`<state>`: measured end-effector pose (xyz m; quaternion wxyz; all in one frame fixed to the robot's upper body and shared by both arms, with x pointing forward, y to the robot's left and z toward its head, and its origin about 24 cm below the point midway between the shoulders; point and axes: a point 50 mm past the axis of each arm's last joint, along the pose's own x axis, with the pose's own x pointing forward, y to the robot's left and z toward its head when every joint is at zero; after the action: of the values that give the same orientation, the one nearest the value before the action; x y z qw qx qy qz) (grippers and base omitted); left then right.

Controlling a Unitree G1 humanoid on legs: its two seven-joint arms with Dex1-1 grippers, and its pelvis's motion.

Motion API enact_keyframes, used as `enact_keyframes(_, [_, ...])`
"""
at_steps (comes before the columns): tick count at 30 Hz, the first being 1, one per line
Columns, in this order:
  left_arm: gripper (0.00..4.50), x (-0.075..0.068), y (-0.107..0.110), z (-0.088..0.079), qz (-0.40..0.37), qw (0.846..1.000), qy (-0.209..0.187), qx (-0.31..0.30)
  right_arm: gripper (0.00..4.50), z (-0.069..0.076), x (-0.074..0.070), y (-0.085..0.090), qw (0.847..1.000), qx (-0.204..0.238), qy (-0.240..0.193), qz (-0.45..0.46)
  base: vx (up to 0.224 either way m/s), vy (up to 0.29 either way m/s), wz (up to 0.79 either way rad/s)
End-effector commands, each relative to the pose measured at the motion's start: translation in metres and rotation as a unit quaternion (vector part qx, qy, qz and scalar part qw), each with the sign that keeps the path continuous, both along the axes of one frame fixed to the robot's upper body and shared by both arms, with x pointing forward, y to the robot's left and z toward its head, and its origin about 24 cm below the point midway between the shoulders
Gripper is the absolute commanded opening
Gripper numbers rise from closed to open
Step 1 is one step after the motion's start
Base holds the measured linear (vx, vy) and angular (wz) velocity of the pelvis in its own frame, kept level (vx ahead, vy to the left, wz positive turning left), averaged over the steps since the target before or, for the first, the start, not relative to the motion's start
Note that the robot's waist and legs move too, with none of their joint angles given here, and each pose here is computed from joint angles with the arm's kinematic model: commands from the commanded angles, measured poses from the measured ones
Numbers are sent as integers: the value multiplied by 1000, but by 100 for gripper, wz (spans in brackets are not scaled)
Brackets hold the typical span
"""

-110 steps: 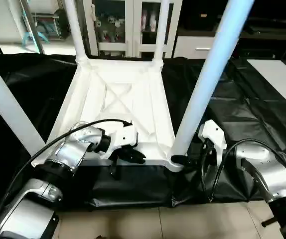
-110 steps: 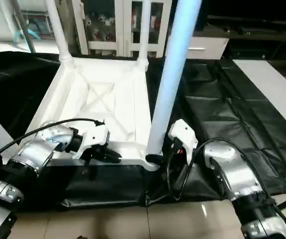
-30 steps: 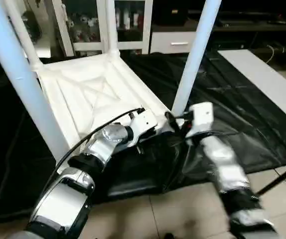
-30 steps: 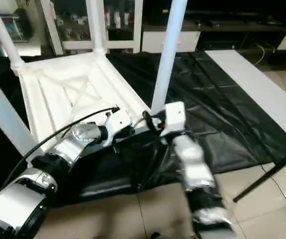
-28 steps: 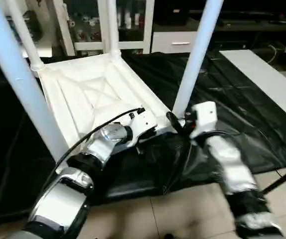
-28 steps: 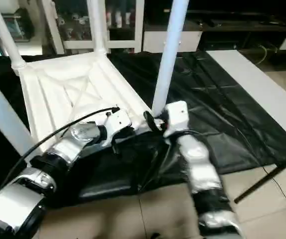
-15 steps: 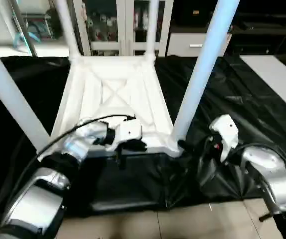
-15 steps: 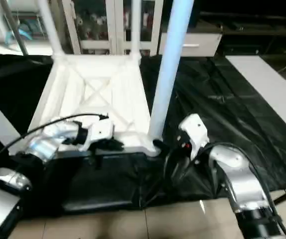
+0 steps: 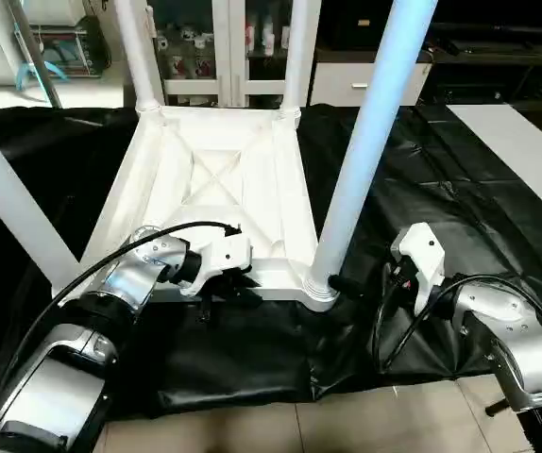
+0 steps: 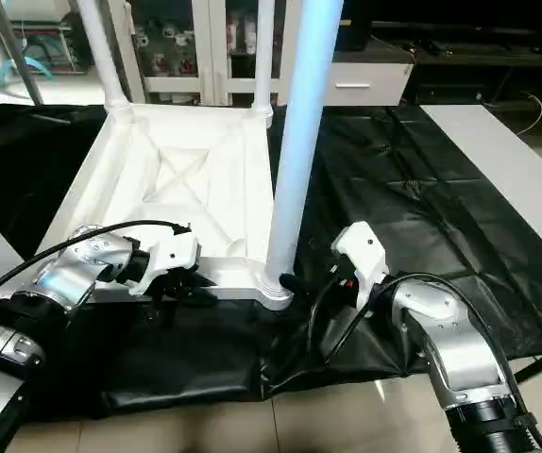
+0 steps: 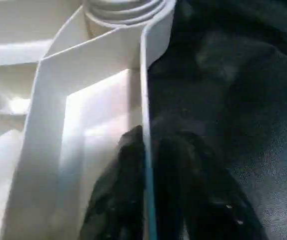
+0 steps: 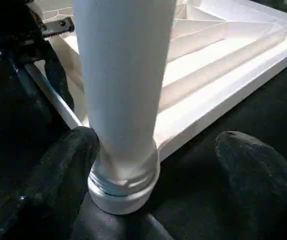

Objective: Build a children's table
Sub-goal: Rotate leg to tighten

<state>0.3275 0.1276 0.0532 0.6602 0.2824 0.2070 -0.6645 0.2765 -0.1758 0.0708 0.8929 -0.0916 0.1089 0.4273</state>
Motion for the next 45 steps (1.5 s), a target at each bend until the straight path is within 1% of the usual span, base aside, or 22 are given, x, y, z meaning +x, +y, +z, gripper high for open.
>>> enact_keyframes(1, [100,-12,-7,-22,-22,998,41,34,413,4,0,1,1000,1,-6,5,0,0,0])
enact_keyframes(7, [100,-13,-7,-24,-29,997,49,49,413,5,-1,0,1000,1,-6,3,0,0,0])
enact_keyframes(9, [71,-14,-7,-25,-28,997,54,50,413,5,-1,-1,1000,0,-6,1,0,0,0])
enact_keyframes(10, [71,-14,-7,-26,-27,997,53,51,413,5,0,-1,1000,0,-6,0,0,0,0])
enact_keyframes(11, [61,-13,-7,-26,-26,997,53,51,413,5,0,-2,1000,0,-6,0,0,0,0])
enact_keyframes(12, [42,-13,-7,-27,-24,997,53,51,413,5,0,-2,1000,0,-6,0,0,0,0])
enact_keyframes(13, [42,-13,-7,-27,-22,997,51,52,413,5,0,-4,1000,-3,-5,5,0,0,0])
enact_keyframes(14, [26,-13,-7,-28,-20,997,52,53,413,4,0,-5,1000,-5,-4,14,0,0,0])
enact_keyframes(17, [20,-15,-8,-30,-26,997,54,56,413,3,-2,-8,999,-8,4,40,0,0,0])
enact_keyframes(20, [5,-21,-10,-34,-52,995,57,59,413,-3,0,-12,998,-27,14,59,0,0,0])
enact_keyframes(21, [5,-21,-10,-34,-53,995,57,59,413,-3,0,-12,998,-28,14,59,0,0,0])
enact_keyframes(22, [5,-27,-11,-38,-76,993,59,64,413,-7,1,-12,996,-38,22,72,0,0,0])
enact_keyframes(23, [5,-27,-11,-38,-76,993,59,64,413,-7,1,-12,996,-38,22,72,0,0,0])
enact_keyframes(27, [5,-35,-14,-41,-107,990,68,63,413,-9,3,-9,994,-34,34,96,0,0,0])
enact_keyframes(28, [5,-38,-15,-42,-119,988,71,64,413,-11,4,-5,993,-33,40,109,0,0,0])
enact_keyframes(36, [5,-40,-15,-43,-124,988,65,71,413,-21,3,3,982,-47,69,169,0,0,0])
enact_keyframes(37, [1,-40,-15,-43,-124,988,63,73,395,-23,4,3,981,-49,73,173,0,0,0])
enact_keyframes(38, [1,-40,-15,-43,-123,988,62,74,395,-23,5,3,980,-48,75,176,0,0,0])
enact_keyframes(40, [0,-40,-14,-43,-122,988,61,74,374,-23,6,4,980,-47,77,178,0,0,0])
enact_keyframes(42, [0,-40,-14,-42,-120,988,61,75,368,-24,9,5,980,-45,78,178,0,0,0])
enact_keyframes(44, [0,-40,-13,-42,-119,988,60,76,350,-26,10,6,978,-47,81,184,0,0,0])
enact_keyframes(45, [0,-40,-13,-43,-118,988,60,76,333,-26,10,7,977,-47,85,190,0,0,0])
